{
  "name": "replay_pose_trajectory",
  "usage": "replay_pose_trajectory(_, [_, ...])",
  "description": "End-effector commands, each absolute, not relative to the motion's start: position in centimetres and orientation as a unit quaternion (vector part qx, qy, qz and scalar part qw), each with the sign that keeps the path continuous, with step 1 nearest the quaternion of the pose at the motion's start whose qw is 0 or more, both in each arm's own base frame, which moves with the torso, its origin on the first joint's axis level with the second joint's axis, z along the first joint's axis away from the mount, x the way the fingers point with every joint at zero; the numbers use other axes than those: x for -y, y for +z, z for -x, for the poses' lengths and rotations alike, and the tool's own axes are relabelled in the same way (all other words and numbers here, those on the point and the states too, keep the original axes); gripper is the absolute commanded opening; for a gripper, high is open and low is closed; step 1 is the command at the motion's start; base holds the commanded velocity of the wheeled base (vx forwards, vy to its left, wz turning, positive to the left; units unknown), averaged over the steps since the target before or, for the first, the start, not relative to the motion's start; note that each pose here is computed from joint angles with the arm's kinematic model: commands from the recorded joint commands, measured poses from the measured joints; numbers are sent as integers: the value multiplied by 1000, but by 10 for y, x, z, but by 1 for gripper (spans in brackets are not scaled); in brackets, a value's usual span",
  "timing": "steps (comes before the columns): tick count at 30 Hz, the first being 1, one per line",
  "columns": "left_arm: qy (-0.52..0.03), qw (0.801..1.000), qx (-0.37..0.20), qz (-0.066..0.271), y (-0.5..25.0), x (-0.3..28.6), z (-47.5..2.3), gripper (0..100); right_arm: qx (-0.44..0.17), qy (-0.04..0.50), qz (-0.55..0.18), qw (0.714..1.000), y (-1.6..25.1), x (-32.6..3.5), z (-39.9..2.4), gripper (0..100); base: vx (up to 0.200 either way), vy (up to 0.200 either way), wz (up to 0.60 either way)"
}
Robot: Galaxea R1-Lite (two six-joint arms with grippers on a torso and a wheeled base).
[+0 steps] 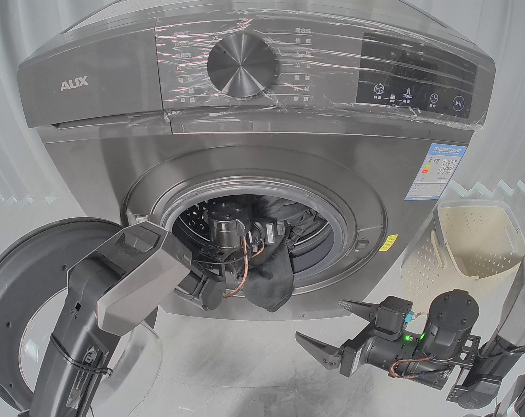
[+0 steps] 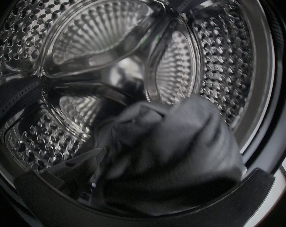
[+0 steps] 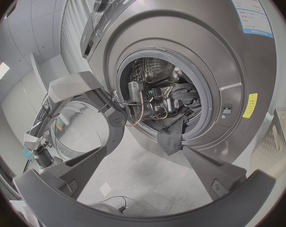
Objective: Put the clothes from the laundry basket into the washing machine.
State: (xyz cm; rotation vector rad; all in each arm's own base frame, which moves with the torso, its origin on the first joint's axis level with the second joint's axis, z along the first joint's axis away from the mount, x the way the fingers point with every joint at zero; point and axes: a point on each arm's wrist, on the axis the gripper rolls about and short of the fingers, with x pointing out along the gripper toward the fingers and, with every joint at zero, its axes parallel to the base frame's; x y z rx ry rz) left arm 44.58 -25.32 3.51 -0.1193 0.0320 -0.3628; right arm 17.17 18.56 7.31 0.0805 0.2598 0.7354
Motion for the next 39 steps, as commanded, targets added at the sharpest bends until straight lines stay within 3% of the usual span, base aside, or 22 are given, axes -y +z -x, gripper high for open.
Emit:
replay_pose_trajectory(1, [-210,975,-61,36,31,257,-417,100,-127,359,-39,924,73,-186,-171,100,0,0,0])
replay_pose_trajectory(8, [-233,968,-89,12,8,262,-409,100,-129,359,-39,924,72,-186,-171,100,0,0,0])
replay_pose_trajectory(21, [-233,968,-92,-8,-18,264,-420,100,-125,362,-40,923,73,-188,-171,100,0,0,0])
replay_pose_trajectory(22, [-231,969,-92,-14,-21,262,-422,0,-125,362,-41,923,74,-188,-171,100,0,0,0])
replay_pose_trajectory(25, [-230,969,-88,-25,-22,260,-423,0,-125,362,-41,923,74,-188,-171,100,0,0,0])
replay_pose_trajectory(33, [-225,973,-56,-11,-2,261,-431,0,-123,363,-41,923,74,-189,-172,100,0,0,0])
replay_pose_trajectory(39, [-192,980,36,23,43,261,-461,0,-122,365,-42,922,74,-191,-171,100,0,0,0])
